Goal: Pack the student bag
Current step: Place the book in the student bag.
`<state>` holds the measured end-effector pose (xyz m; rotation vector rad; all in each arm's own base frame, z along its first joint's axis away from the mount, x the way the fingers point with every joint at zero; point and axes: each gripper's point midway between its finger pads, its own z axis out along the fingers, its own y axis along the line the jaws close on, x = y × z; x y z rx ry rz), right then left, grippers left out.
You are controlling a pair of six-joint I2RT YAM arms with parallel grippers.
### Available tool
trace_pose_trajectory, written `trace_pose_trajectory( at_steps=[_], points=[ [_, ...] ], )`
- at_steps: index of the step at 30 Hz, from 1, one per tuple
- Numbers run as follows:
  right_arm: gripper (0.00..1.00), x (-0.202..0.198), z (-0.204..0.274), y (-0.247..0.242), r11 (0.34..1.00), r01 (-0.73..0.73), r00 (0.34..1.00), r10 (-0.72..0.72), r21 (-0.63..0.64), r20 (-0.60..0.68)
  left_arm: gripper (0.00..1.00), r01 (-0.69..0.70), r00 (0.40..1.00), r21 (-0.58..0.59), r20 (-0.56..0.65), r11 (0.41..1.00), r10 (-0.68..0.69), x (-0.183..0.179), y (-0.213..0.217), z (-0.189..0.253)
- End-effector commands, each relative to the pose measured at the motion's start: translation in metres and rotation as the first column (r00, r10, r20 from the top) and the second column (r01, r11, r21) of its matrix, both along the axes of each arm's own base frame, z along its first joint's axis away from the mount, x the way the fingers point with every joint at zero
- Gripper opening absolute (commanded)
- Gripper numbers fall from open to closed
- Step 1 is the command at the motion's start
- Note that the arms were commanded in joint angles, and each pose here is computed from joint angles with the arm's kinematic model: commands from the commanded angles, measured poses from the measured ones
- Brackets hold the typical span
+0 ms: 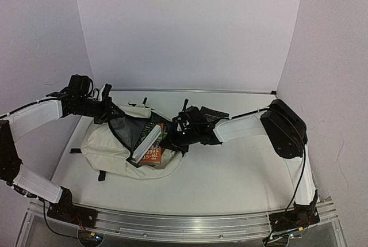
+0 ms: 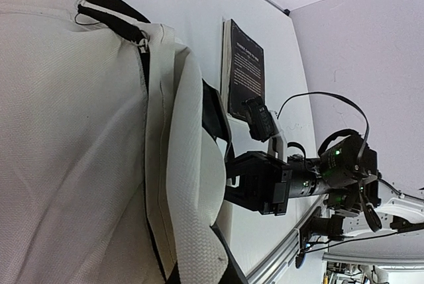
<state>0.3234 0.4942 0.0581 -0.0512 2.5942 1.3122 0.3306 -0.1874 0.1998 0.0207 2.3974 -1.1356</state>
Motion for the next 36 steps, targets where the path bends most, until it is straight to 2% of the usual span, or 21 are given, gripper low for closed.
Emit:
trace_pose_trajectory(
  at_steps=[1,6,9,11,14,18,21,25,32,36],
  points=[
    [0.11,0.011,0.043,0.027,0.974,0.051,0.996,-0.066,0.219,0.061,0.0,0.017,0.997,-0.059,0.076,0.998,-0.012,0.011,-0.007,0.026],
    [0.1,0.016,0.048,0.039,0.961,0.059,0.992,-0.087,0.269,0.094,0.0,0.022,0.997,-0.083,0.07,0.996,-0.017,0.011,-0.01,0.026],
    [0.18,0.022,0.063,0.033,0.968,0.057,0.976,-0.105,0.243,0.189,0.0,-0.001,0.997,-0.062,0.081,0.998,0.005,0.012,-0.005,0.027],
    [0.28,0.025,0.075,0.026,0.982,0.046,0.957,-0.096,0.182,0.274,0.0,-0.024,0.996,-0.026,0.084,0.999,0.027,0.012,0.001,0.027],
    [0.4,0.032,0.081,0.002,0.996,0.085,0.918,-0.085,0.019,0.388,0.0,-0.055,0.994,0.03,0.098,0.998,0.052,0.012,0.009,0.031],
    [0.55,0.036,0.082,-0.042,0.969,0.17,0.88,-0.067,-0.179,0.47,0.04,-0.102,0.991,0.151,0.104,0.983,0.087,0.01,0.027,0.03],
    [0.64,0.038,0.075,-0.064,0.928,0.199,0.875,-0.023,-0.316,0.484,0.11,-0.131,0.989,0.257,0.095,0.958,0.109,0.009,0.042,0.024],
    [0.69,0.042,0.056,-0.066,0.875,0.174,0.893,0.052,-0.451,0.447,0.1,-0.131,0.991,0.356,0.04,0.925,0.125,0.006,0.055,0.004],
    [0.76,0.043,0.034,-0.053,0.84,0.155,0.907,0.088,-0.52,0.412,0.07,-0.125,0.992,0.312,0.022,0.942,0.125,0.001,0.05,-0.003],
    [0.77,0.038,0.019,-0.034,0.847,0.119,0.917,0.107,-0.519,0.385,0.08,-0.128,0.992,0.3,0.027,0.945,0.125,0.001,0.049,-0.003]
  ],
)
